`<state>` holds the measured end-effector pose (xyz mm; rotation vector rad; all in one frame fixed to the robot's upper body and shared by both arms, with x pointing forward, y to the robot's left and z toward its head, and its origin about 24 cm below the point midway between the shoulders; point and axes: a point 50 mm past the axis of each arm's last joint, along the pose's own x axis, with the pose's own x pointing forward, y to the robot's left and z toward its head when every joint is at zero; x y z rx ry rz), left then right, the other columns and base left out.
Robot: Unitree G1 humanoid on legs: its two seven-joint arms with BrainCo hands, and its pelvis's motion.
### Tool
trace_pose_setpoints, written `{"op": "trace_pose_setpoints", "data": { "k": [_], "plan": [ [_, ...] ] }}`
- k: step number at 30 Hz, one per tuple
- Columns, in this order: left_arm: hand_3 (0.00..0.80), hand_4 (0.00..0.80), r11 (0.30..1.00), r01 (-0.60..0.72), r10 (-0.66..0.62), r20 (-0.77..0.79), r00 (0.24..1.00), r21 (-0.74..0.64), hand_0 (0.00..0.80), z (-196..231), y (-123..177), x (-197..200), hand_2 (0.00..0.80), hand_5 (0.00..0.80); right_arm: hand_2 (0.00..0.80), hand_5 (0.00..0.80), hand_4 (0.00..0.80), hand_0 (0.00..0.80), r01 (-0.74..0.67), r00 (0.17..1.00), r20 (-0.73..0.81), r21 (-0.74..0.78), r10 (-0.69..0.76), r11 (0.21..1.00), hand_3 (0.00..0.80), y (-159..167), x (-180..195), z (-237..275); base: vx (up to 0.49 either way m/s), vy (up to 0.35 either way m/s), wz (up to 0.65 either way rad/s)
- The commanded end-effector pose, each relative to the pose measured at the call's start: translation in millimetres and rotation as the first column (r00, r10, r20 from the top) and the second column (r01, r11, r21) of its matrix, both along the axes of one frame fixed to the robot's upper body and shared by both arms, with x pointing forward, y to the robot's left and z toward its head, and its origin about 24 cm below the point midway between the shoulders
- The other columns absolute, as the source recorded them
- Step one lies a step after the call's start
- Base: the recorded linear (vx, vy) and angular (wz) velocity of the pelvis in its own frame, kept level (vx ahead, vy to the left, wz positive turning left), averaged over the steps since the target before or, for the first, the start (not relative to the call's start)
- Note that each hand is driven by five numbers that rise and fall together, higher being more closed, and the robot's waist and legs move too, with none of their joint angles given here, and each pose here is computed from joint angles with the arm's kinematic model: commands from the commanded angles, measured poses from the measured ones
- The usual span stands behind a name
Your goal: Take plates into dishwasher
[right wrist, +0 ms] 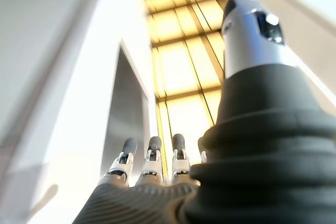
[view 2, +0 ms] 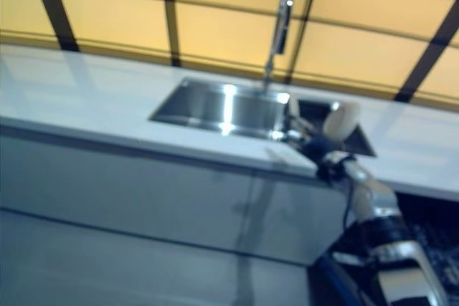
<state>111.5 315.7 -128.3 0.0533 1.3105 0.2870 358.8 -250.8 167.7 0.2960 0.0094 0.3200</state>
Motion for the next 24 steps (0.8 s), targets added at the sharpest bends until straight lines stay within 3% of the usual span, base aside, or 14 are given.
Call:
{"op": "trace_pose_setpoints", "data": {
  "k": [1, 5, 10, 15, 20, 24],
  "plan": [
    [0.0, 0.0, 0.997, 0.05, -0.035, -0.223, 0.974, 0.062, 0.0, 2.4, 28.4, -60.8, 0.0, 0.0, 0.0, 0.0, 0.0, 0.0, 0.115, 0.983, 0.142, -0.004, -0.113, 0.993, 0.0, -26.9, -1.5, 58.8, 0.232, 0.168, -0.08],
    [0.0, 0.0, 0.993, 0.044, -0.019, -0.213, 0.977, 0.109, 0.0, 9.5, 38.3, -51.3, 0.0, 0.0, 0.0, 0.0, 0.0, 0.0, 0.214, 0.971, 0.117, -0.035, -0.208, 0.976, 0.0, -54.4, -7.9, 71.8, 0.46, 0.122, 0.32],
    [0.0, 0.0, 0.992, 0.03, -0.004, -0.213, 0.977, 0.119, 0.0, 11.3, 37.7, -41.1, 0.0, 0.0, 0.0, 0.0, 0.0, 0.0, 0.337, 0.937, 0.112, -0.039, -0.331, 0.941, 0.0, -85.9, -18.6, 88.4, 0.421, -0.276, 0.33],
    [0.0, 0.0, 0.986, -0.086, 0.112, -0.185, 0.976, 0.141, 0.0, 4.1, 29.2, -50.9, 0.0, 0.0, 0.0, 0.0, 0.0, 0.0, 0.479, 0.876, 0.076, -0.025, -0.476, 0.878, 0.0, -95.6, -17.4, 99.4, 0.075, -0.202, 0.59],
    [0.0, 0.0, 0.99, -0.068, 0.094, -0.219, 0.971, 0.12, 0.0, -5.6, 16.3, -68.1, 0.0, 0.0, 0.0, 0.0, 0.0, 0.0, 0.606, 0.795, 0.016, -0.061, -0.606, 0.793, 0.0, -126.9, -27.6, 88.8, 0.082, -0.074, 0.17],
    [0.0, 0.0, 0.991, -0.049, 0.074, -0.216, 0.973, 0.121, 0.0, -9.9, 8.8, -69.4, 0.0, 0.0, 0.0, 0.0, 0.0, 0.0, 0.637, 0.771, 0.019, -0.067, -0.637, 0.768, 0.0, -131.8, -29.0, 94.6, 0.036, 0.008, -0.24]
  ]
}}
